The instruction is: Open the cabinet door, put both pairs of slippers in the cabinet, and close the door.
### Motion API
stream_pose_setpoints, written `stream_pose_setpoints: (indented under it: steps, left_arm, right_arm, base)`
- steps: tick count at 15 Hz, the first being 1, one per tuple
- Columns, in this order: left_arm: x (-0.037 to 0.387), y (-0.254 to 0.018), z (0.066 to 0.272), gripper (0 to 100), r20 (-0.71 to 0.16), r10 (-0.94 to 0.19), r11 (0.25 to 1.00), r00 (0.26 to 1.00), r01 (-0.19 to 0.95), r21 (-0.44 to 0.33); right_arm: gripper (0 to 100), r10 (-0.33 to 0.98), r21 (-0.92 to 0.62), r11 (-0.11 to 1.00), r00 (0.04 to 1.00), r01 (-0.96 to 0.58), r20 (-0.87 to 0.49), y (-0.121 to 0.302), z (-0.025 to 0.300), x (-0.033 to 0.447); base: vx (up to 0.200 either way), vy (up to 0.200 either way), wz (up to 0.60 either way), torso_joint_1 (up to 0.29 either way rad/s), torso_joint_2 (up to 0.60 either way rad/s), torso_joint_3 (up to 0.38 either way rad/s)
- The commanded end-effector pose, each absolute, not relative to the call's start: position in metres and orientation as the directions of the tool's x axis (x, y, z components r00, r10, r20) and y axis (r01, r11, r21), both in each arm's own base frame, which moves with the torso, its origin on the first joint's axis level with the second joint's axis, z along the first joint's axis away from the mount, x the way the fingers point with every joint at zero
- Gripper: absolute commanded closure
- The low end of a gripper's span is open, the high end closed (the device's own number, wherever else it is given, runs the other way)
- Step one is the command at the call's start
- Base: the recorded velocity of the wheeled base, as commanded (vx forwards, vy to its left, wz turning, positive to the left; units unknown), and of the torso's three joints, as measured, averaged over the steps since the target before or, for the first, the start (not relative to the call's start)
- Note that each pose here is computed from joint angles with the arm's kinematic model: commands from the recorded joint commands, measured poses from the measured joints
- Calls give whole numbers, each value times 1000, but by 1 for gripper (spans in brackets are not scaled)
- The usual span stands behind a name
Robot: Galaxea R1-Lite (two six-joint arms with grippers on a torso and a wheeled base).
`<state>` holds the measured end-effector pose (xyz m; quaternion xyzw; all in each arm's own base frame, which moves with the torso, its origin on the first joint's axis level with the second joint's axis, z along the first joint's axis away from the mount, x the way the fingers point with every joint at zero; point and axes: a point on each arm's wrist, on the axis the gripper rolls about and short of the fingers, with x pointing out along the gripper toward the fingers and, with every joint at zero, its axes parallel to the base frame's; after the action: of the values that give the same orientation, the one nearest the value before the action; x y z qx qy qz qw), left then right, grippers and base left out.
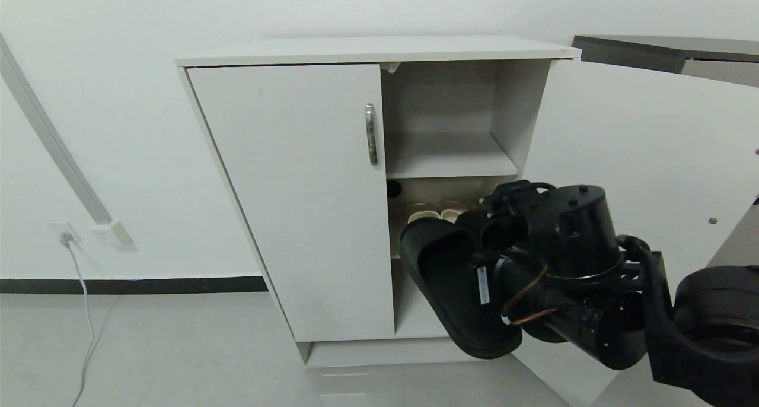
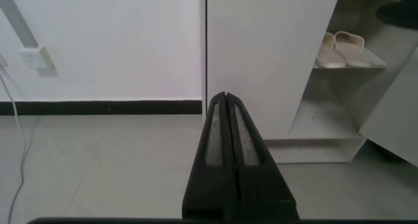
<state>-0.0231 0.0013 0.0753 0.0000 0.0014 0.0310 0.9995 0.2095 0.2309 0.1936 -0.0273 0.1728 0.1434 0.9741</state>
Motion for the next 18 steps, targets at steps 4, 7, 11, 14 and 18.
stream_pose_setpoints:
  steps: [4, 7, 11, 14, 18]
  left_arm:
    - [-23, 1, 75, 100, -5, 63, 998, 998, -63, 0]
    - [-23, 1, 75, 100, -5, 63, 998, 998, -63, 0]
    - [-23, 1, 75, 100, -5, 61, 998, 998, -61, 0]
    - [-23, 1, 75, 100, -5, 61, 998, 998, -61, 0]
    - [-23, 1, 75, 100, -5, 61, 998, 998, -61, 0]
  right_arm:
    - [100, 170, 22, 985, 963, -169, -209, 239, 235, 217]
    - [100, 165, 25, 986, 968, -163, -190, 243, 238, 221]
    - [100, 155, 57, 988, 966, -146, -209, 258, 215, 236]
    - [100, 140, 59, 990, 969, -130, -203, 258, 216, 243]
    - [100, 106, 61, 994, 976, -96, -190, 254, 219, 247]
  base:
    - [0, 0, 0, 0, 0, 0]
    - [0, 0, 0, 0, 0, 0]
    - [0, 0, 0, 0, 0, 0]
    - [0, 0, 0, 0, 0, 0]
    - [0, 0, 0, 0, 0, 0]
